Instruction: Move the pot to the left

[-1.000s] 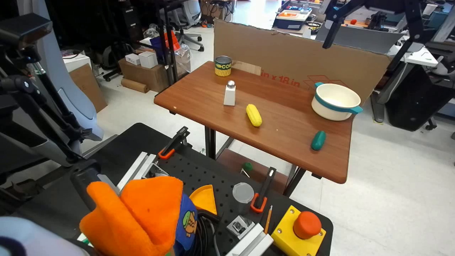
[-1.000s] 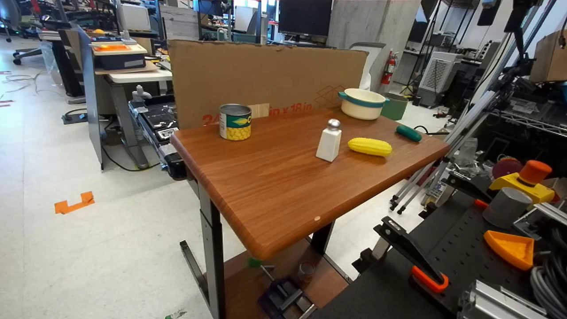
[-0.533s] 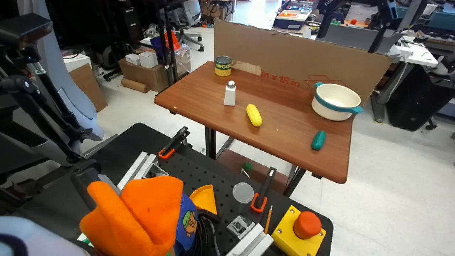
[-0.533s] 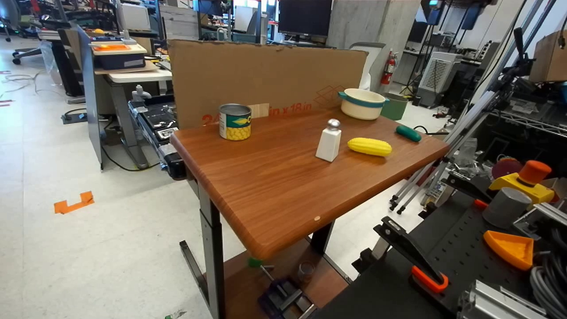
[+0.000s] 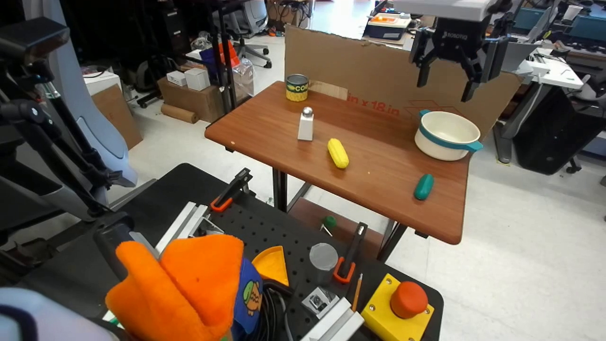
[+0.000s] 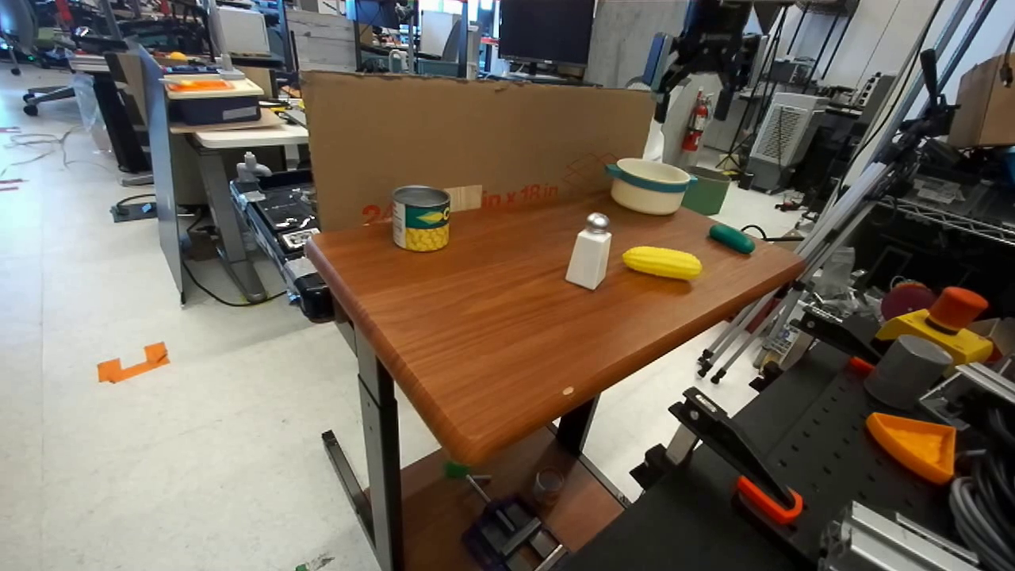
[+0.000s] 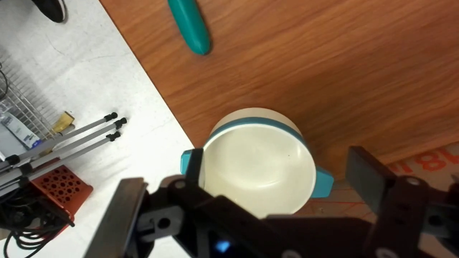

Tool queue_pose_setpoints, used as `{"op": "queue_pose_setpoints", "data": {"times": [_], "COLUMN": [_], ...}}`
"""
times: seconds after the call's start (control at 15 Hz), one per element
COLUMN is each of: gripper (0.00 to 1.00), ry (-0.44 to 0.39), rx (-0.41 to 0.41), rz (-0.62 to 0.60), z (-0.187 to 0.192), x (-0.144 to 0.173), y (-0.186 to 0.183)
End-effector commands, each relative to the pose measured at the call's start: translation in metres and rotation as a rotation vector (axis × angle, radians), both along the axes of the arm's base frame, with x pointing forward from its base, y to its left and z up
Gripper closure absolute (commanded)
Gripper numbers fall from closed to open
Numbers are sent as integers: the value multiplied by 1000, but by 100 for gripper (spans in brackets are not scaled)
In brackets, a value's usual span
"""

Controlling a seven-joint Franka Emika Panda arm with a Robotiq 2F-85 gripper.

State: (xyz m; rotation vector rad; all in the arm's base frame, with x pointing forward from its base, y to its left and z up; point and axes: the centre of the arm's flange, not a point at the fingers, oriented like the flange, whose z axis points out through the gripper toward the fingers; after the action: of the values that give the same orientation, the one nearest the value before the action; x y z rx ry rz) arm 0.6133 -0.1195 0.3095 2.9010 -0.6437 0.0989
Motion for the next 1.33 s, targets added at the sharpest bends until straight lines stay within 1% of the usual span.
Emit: {"op": "queue_pose_setpoints", "data": {"times": [0.0,0.2,0.33,0.47,0.73,0.8,0.87,0.93,1.07,1.27], "gripper": [0,0,0,0,0,25,28,33,48,67], "ry": [-23,-30,-17,7,72,93,104,118,138,161], "rx": [-31,-39,-30,-17,-21,-19,-15,-11,-2,13], "rz": [-38,-43,-25,-10,-21,-27,-35,-42,-49,-62], "z": [-39,-70,-81,-88,-105,-108,-109,-110,-111,-111], "x": [46,62,65,68,78,79,81,82,84,88], "y": [-9,-9,-3,4,8,8,7,7,9,12]}}
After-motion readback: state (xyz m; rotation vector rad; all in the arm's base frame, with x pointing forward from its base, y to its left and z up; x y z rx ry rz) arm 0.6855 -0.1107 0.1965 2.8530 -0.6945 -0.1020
